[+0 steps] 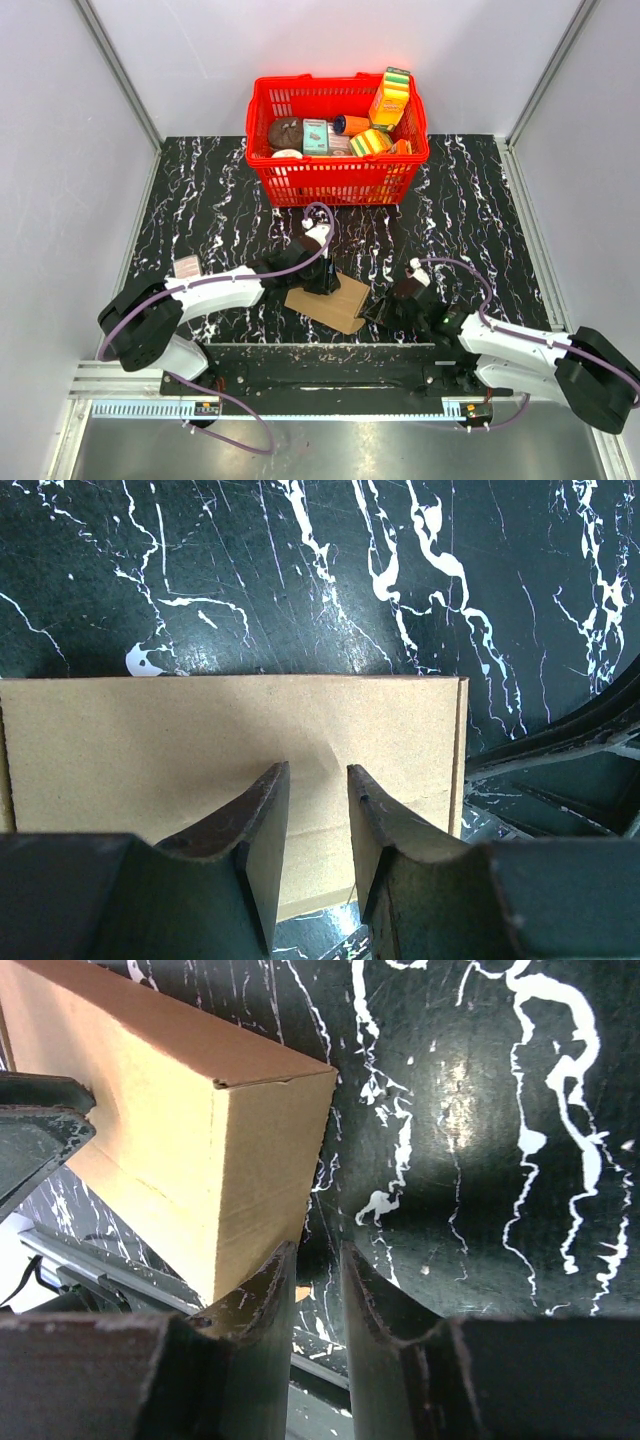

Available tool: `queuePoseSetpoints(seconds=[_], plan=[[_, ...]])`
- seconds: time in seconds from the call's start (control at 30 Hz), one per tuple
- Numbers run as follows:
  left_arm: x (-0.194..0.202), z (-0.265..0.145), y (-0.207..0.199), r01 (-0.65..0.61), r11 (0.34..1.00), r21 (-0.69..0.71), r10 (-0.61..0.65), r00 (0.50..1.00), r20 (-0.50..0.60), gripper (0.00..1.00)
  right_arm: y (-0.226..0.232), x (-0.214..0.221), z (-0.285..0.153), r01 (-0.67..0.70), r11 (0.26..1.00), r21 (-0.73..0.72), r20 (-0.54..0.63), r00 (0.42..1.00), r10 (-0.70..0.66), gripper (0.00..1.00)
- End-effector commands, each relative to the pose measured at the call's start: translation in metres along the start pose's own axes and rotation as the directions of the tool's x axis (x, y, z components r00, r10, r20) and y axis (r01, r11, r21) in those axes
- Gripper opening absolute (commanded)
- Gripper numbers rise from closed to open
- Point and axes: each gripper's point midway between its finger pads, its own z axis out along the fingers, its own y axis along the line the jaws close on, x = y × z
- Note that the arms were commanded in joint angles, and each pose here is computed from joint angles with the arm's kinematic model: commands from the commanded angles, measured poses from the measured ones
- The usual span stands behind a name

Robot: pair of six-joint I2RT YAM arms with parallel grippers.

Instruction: Fold the paper box

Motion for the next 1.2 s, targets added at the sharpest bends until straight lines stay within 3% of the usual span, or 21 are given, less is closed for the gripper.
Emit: queuePoseSetpoints(seconds=[0.0,0.83,1.17], plan=[[0.019,0.004,-0.001,0.002,1.0,0.004,-0.002,0.997,-0.072,0.35,0.023,-0.015,-0.001,-0.019,0.999,-0.044,0.079,0.997,0.023,0.3],[0.021,0.005,-0.004,0.005,1.0,0.007,-0.004,0.997,-0.077,0.34,0.022,0.007,0.009,0.016,1.0,-0.014,0.019,1.0,-0.016,0.3],[0.021,0.005,-0.004,0.001,1.0,0.008,0.0,0.997,-0.077,0.34,-0.003,-0.019,-0.011,0.059,0.988,0.141,0.133,0.988,-0.078,0.33]])
